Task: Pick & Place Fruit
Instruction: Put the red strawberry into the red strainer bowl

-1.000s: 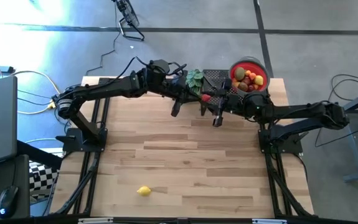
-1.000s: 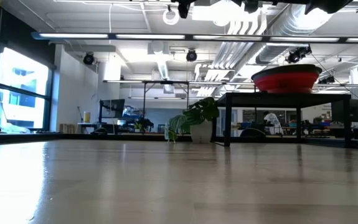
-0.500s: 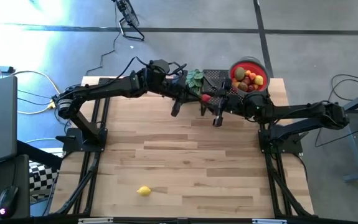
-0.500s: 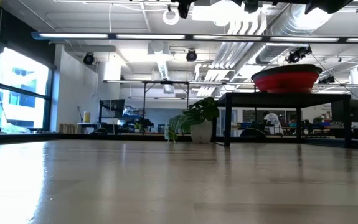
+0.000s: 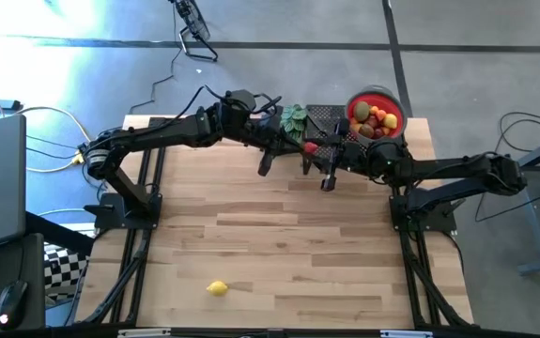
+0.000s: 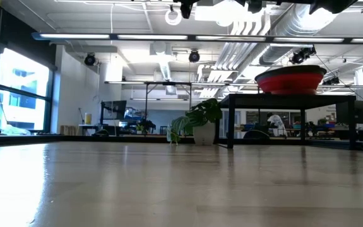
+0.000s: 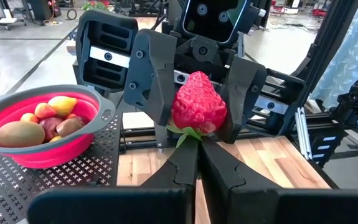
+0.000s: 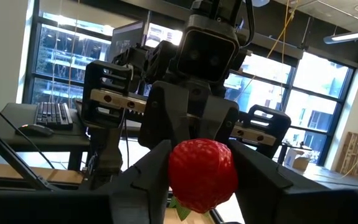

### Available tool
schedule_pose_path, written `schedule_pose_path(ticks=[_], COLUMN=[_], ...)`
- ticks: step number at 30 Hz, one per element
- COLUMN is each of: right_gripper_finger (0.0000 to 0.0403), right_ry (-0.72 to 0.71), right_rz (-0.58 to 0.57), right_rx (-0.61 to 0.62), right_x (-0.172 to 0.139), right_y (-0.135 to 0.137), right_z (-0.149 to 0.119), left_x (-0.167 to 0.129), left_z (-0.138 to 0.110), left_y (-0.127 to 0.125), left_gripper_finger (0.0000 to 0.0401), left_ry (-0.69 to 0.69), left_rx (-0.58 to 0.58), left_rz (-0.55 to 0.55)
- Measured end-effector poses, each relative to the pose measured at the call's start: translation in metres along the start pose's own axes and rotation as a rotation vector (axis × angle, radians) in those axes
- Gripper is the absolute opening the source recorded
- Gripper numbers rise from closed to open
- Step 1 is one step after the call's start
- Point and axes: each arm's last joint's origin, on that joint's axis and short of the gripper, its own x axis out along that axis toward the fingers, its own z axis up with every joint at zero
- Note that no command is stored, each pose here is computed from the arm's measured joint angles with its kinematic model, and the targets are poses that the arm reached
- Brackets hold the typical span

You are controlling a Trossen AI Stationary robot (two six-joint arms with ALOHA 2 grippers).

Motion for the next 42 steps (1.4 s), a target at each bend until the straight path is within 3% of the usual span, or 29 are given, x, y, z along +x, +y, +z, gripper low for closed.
schedule_pose_path(ticks=[19, 23, 33, 42], right_gripper_finger=[0.0130, 0.0139, 0.0133, 0.0134], right_ry=[0.000, 0.001, 0.007, 0.008], right_rz=[0.000, 0.001, 0.005, 0.000], right_rx=[0.000, 0.000, 0.000, -0.001], right_x=[0.000, 0.000, 0.000, 0.000], right_y=[0.000, 0.000, 0.000, 0.000], right_z=[0.000, 0.000, -0.001, -0.001], left_x=[0.000, 0.000, -0.001, -0.011], left_z=[0.000, 0.000, 0.001, 0.013], left_y=[0.000, 0.001, 0.001, -0.003], left_gripper_finger=[0.0012, 0.0045, 0.0182, 0.0205], left_ry=[0.001, 0.000, -0.007, -0.041], left_rx=[0.000, 0.000, 0.004, 0.028], left_rz=[0.018, 0.030, 0.047, 0.050])
